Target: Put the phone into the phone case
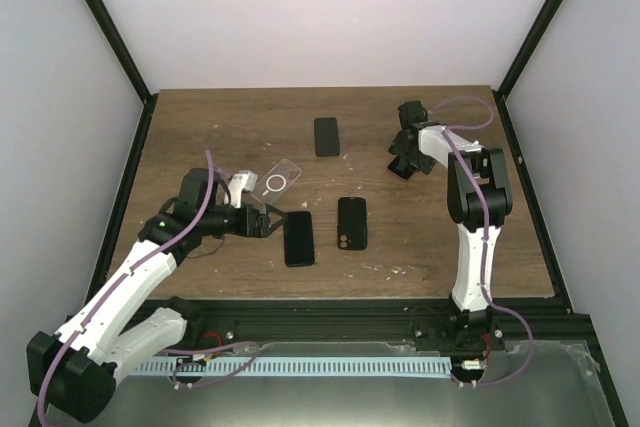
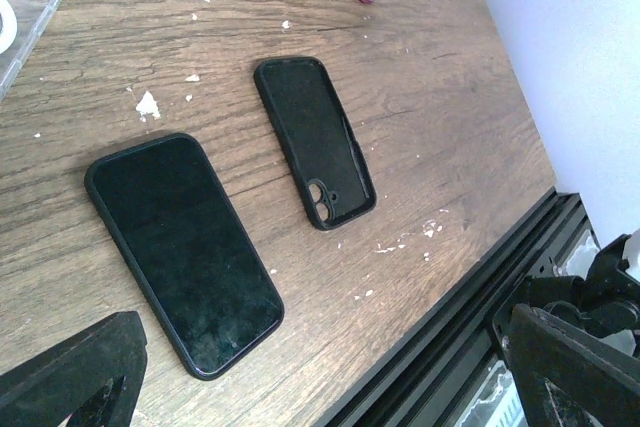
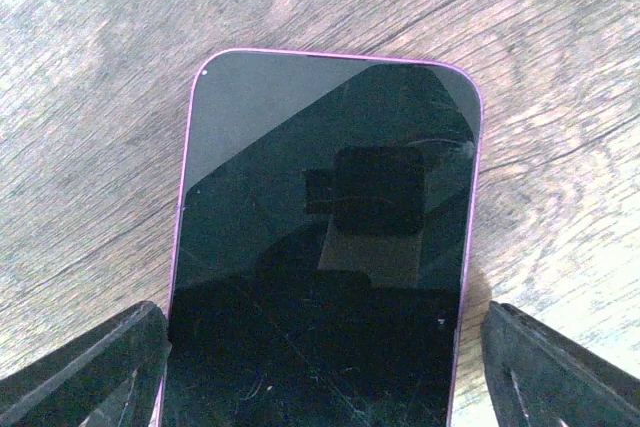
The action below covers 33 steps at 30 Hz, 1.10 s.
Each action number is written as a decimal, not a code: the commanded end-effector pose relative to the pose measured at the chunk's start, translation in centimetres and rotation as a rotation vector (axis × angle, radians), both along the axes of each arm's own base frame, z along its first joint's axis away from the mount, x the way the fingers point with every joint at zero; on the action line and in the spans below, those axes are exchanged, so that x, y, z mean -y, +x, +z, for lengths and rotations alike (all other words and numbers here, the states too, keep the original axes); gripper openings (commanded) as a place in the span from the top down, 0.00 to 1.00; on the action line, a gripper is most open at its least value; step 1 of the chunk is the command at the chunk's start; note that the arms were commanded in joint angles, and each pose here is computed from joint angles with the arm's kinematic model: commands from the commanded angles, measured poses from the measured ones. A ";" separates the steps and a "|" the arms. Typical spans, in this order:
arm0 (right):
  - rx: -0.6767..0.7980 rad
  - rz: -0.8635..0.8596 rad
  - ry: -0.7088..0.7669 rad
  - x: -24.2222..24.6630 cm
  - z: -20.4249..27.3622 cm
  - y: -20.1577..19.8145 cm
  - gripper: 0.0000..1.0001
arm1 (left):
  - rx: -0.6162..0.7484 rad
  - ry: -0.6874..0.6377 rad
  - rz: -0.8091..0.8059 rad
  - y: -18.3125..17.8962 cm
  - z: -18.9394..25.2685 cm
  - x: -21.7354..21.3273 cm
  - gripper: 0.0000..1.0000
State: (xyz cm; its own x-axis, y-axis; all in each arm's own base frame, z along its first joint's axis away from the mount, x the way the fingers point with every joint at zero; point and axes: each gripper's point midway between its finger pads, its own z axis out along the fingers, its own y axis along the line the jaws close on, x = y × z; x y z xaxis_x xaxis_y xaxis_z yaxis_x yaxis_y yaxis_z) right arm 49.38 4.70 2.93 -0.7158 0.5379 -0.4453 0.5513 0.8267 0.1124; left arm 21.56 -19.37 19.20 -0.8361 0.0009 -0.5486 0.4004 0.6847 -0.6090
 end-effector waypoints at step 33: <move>-0.181 -0.010 -0.037 1.1 -3.2 -1.9 0.12 | 0.023 0.018 0.027 0.3 0.0 -0.6 0.00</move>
State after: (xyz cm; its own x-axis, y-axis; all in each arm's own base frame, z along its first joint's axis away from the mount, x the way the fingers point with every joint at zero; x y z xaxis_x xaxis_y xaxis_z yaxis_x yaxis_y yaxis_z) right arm 49.47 4.17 2.59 -0.7382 0.5348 -0.4111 0.5666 0.8223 0.0524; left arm 21.79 -18.94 19.22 -0.8285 -0.0122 -0.5599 0.3930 0.6996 -0.5967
